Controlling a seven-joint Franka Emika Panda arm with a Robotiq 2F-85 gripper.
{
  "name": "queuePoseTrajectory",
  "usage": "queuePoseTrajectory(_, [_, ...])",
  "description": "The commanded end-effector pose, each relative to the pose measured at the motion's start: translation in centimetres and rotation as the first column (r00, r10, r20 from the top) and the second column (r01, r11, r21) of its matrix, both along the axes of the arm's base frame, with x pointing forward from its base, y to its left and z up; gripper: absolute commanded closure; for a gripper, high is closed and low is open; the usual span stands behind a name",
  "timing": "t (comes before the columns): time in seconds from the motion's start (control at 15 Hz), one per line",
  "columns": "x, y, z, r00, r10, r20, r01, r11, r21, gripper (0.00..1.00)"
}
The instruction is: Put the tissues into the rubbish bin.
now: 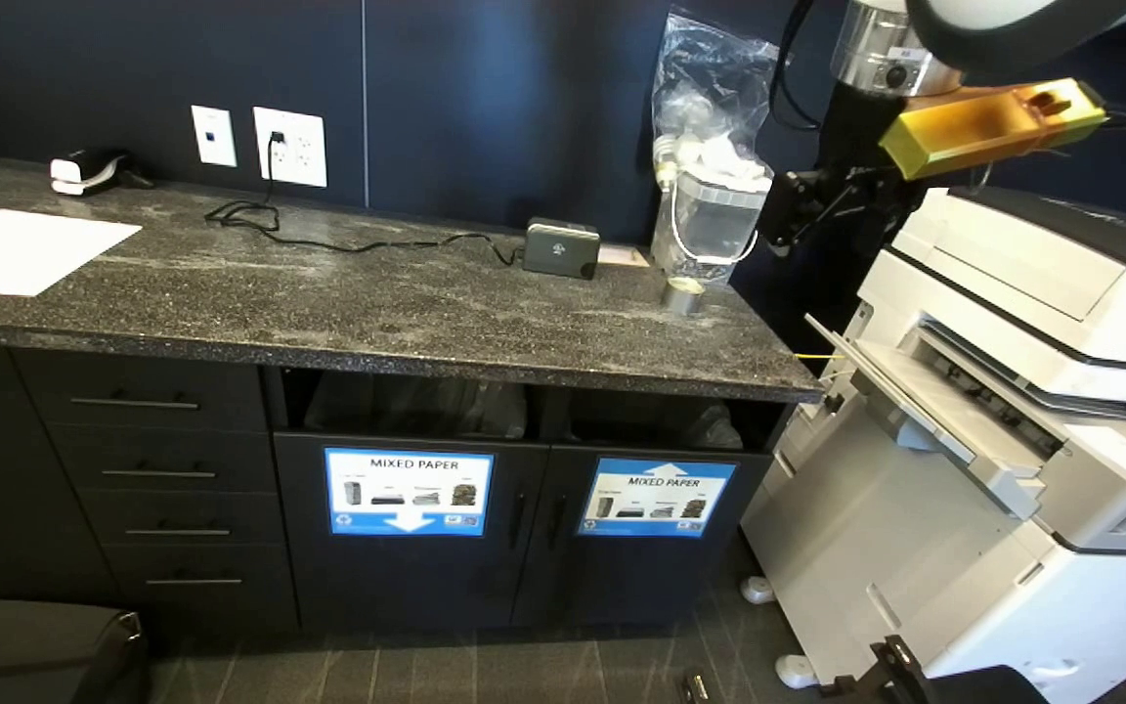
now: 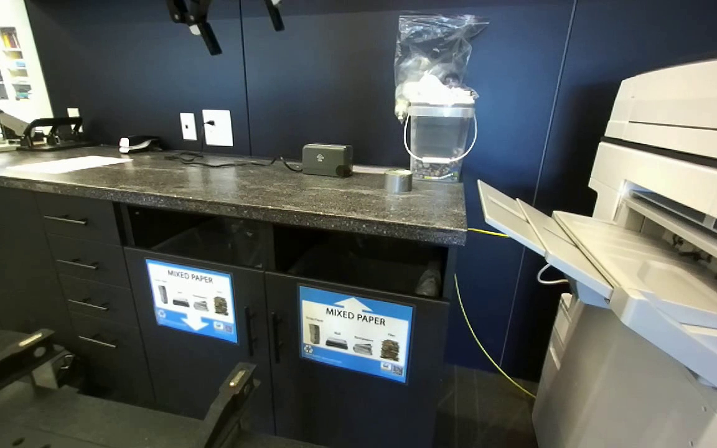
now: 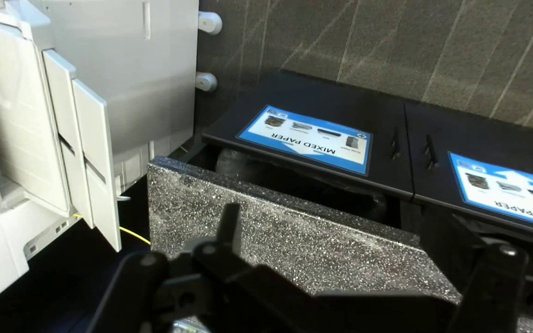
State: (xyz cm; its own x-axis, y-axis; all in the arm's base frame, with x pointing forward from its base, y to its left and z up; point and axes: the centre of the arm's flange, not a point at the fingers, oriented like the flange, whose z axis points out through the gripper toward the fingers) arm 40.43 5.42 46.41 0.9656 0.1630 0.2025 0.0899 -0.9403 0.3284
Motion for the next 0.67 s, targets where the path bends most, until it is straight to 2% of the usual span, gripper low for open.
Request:
queuePoseTrajectory(0.0, [-4.3, 0.5, 1.6, 0.999, -0.041, 0.022, 0.041, 0.999, 0.028, 0.0])
queuePoseTrajectory(0.27, [-5.6, 0.1, 1.8, 0.995, -0.098, 0.022, 0.097, 0.993, 0.071, 0.0])
queuePoseTrajectory(0.33, [-5.7, 0.0, 1.8, 0.991, -0.135, -0.003, 0.134, 0.985, 0.107, 0.0])
queuePoseTrajectory(0.6, [-6.3, -0.8, 1.7, 0.976, -0.219, -0.02, 0.22, 0.967, 0.131, 0.0])
